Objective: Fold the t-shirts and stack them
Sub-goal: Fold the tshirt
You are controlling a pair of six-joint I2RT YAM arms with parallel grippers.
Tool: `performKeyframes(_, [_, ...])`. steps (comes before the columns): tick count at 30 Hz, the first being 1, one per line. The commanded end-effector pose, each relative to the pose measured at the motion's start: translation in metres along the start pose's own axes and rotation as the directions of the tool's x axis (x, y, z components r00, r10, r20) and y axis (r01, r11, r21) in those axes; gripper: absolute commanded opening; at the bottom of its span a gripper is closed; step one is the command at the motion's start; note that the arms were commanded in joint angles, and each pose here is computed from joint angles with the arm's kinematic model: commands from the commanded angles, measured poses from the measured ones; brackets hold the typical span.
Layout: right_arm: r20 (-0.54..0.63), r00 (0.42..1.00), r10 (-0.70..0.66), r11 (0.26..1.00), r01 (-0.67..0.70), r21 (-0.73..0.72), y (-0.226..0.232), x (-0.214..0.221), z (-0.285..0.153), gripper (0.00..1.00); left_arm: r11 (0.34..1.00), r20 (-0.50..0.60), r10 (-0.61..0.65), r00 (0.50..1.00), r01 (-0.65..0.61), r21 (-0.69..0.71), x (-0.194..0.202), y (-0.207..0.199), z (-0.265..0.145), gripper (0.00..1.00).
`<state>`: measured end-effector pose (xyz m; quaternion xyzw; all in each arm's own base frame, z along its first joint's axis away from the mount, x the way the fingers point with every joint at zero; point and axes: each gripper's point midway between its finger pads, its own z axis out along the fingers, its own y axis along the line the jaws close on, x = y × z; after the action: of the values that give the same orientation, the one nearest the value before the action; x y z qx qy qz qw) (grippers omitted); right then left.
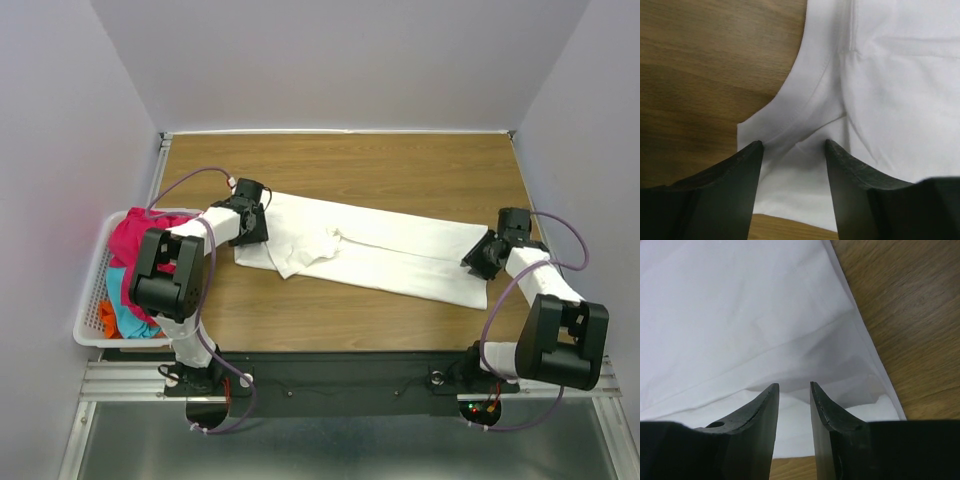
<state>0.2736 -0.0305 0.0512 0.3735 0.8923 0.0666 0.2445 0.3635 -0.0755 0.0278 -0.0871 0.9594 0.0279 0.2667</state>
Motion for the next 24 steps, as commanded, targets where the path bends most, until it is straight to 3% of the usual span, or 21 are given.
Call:
performKeyframes(1, [-0.021,1.000,0.013,0.998,-0.011,0.067,-0.015,0.005,0.010,0.37,1.000,0.007,0.004,1.000,-0.004,-0.025,-0.004,0.004,0.005,0.59])
performKeyframes(4, [-0.023,0.999,0.034,0.991,-0.031,0.134,-0.032,0.004,0.018,0.36,0.997,-0.022,-0.023,1.000,0.022,-0.069,0.005,0.017,0.015,0.47])
performKeyframes(9, [-0.041,0.997,0.072,0.982,-0.064,0.178,-0.044,0.003,0.027,0.36,0.993,-0.047,-0.062,0.997,0.057,-0.107,0.003,0.029,0.030,0.41])
performKeyframes(20, [-0.268,0.963,0.028,0.999,-0.017,0.044,-0.030,0.064,0.029,0.38,0.993,0.009,-0.078,0.997,0.078,-0.087,-0.105,-0.015,0.081,0.40])
performKeyframes(24, [-0.336,0.939,-0.080,0.997,0.071,-0.040,0.005,0.087,0.018,0.41,0.992,0.045,-0.090,0.995,0.093,-0.080,-0.144,-0.025,0.100,0.41])
